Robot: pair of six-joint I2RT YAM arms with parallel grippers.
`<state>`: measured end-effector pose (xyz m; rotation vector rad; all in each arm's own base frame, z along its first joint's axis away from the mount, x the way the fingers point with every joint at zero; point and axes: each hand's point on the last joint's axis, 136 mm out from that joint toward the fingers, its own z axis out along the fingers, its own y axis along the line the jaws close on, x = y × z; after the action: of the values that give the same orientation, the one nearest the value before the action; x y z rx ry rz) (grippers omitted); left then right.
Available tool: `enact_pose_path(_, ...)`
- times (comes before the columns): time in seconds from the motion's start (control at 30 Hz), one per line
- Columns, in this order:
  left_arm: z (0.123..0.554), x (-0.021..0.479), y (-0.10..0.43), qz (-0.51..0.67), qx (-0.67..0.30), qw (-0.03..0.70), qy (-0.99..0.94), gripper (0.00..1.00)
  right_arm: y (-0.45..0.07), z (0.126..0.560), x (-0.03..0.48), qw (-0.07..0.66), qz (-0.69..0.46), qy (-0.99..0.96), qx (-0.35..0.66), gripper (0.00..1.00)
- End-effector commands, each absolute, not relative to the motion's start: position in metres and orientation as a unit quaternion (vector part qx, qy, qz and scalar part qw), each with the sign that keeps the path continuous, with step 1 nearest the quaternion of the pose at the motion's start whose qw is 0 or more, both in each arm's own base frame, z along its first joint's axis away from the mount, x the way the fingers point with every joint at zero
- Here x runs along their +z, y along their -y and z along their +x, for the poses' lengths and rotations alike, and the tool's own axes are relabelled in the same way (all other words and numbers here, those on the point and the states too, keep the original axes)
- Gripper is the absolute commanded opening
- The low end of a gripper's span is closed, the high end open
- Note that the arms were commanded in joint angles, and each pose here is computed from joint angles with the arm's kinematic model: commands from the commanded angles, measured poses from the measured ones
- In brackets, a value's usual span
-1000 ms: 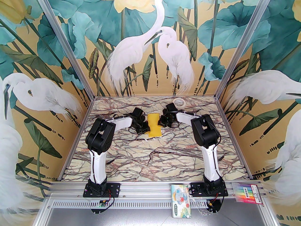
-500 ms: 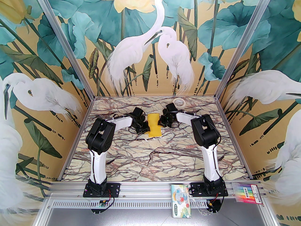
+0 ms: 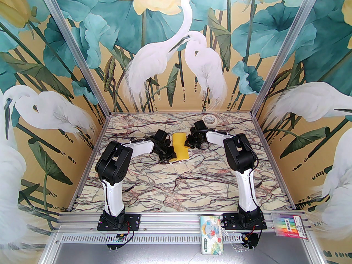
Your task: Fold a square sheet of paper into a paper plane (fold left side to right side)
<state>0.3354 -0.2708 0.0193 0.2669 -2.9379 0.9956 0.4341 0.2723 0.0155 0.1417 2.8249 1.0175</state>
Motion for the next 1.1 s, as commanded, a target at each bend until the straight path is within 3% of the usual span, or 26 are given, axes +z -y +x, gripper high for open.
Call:
enact_pose_path(0.0, 0.329, -0.002, 0.262, 0.085, 0.284, 0.030, 0.954, 0.05, -0.257, 0.420, -0.017, 0.039, 0.060, -0.955, 0.289, 0.00)
enact_pose_path(0.17, 0.338, 0.011, 0.263, 0.082, 0.290, 0.016, 0.953, 0.04, -0.256, 0.420, -0.016, 0.040, 0.059, -0.955, 0.288, 0.00)
enact_pose_path(0.47, 0.386, 0.079, 0.269, 0.075, 0.354, -0.047, 0.931, 0.13, -0.256, 0.418, -0.018, 0.037, 0.059, -0.955, 0.288, 0.00)
enact_pose_path(0.8, 0.451, 0.070, 0.276, 0.078, 0.369, -0.069, 0.924, 0.12, -0.257, 0.418, -0.019, 0.036, 0.059, -0.955, 0.288, 0.00)
enact_pose_path(1.07, 0.464, 0.040, 0.269, 0.083, 0.355, -0.053, 0.930, 0.07, -0.257, 0.417, -0.020, 0.035, 0.060, -0.955, 0.288, 0.00)
